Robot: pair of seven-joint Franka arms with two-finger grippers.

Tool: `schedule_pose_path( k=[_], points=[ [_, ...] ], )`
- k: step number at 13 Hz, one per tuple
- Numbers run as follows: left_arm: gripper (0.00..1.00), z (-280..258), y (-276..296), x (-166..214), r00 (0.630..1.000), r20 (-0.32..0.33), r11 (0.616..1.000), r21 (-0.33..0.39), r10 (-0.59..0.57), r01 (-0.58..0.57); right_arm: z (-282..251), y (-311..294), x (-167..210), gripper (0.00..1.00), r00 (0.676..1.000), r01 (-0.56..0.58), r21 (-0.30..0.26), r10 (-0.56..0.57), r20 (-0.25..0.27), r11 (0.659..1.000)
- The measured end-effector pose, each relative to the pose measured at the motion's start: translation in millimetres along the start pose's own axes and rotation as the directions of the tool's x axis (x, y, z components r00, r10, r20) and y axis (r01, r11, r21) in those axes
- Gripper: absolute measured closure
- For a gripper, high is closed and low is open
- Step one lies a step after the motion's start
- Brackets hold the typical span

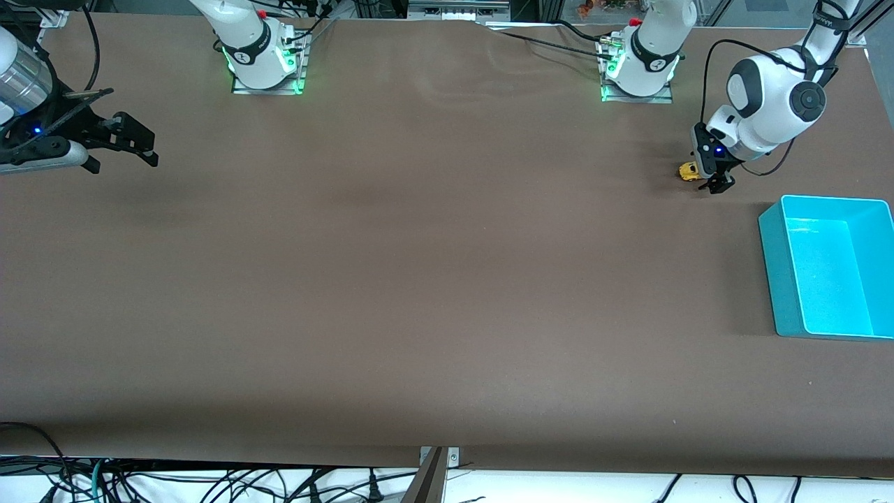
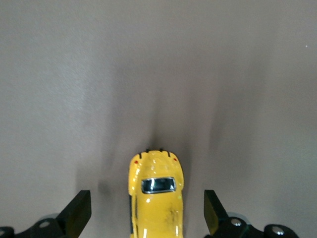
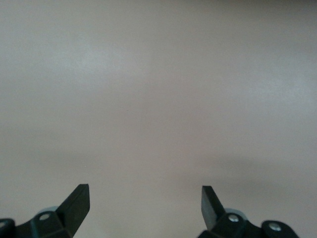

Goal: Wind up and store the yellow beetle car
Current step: 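Lift the car with the left gripper and carry it to the cyan box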

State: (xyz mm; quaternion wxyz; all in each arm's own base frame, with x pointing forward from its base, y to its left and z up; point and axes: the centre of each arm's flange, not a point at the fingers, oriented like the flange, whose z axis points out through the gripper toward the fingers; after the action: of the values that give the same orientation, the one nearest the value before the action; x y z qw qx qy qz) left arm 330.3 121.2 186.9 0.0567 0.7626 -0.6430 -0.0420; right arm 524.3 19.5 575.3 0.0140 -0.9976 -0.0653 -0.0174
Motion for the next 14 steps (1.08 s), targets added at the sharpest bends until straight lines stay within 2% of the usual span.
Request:
schedule_pose_path(
  k=[4, 5, 6, 8, 10, 11, 14],
  points=[
    [0.00, 2, 3, -7, 1.000, 0.001, 1.000, 0.022, 0.020, -0.020, 2, 6, 9, 0.00, 1.000, 0.003, -0.021, -0.003, 0.003, 1.000],
    [0.06, 2, 3, -8, 0.999, 0.002, 0.999, 0.029, 0.033, -0.033, 2, 6, 11, 0.00, 1.000, 0.004, -0.023, -0.004, 0.001, 1.000],
    [0.06, 2, 3, -9, 0.999, 0.002, 0.999, 0.030, 0.032, -0.032, 3, 5, 13, 0.00, 1.000, 0.007, -0.022, -0.007, 0.003, 1.000],
    [0.25, 2, 4, -15, 1.000, 0.001, 0.999, 0.031, 0.027, -0.027, 8, 1, 17, 0.00, 1.000, 0.016, -0.019, -0.015, 0.009, 1.000],
    [0.50, 2, 5, -17, 1.000, 0.000, 0.999, 0.032, 0.025, -0.025, 15, -5, 22, 0.00, 0.999, 0.028, -0.016, -0.028, 0.015, 0.999],
    [0.55, 1, 5, -17, 1.000, 0.001, 0.999, 0.034, 0.025, -0.025, 21, -6, 24, 0.00, 0.999, 0.031, -0.013, -0.031, 0.021, 0.999],
    [0.55, 1, 5, -17, 1.000, 0.001, 0.999, 0.034, 0.026, -0.026, 25, 7, 27, 0.00, 1.000, 0.010, -0.011, -0.010, 0.022, 1.000]
  ],
)
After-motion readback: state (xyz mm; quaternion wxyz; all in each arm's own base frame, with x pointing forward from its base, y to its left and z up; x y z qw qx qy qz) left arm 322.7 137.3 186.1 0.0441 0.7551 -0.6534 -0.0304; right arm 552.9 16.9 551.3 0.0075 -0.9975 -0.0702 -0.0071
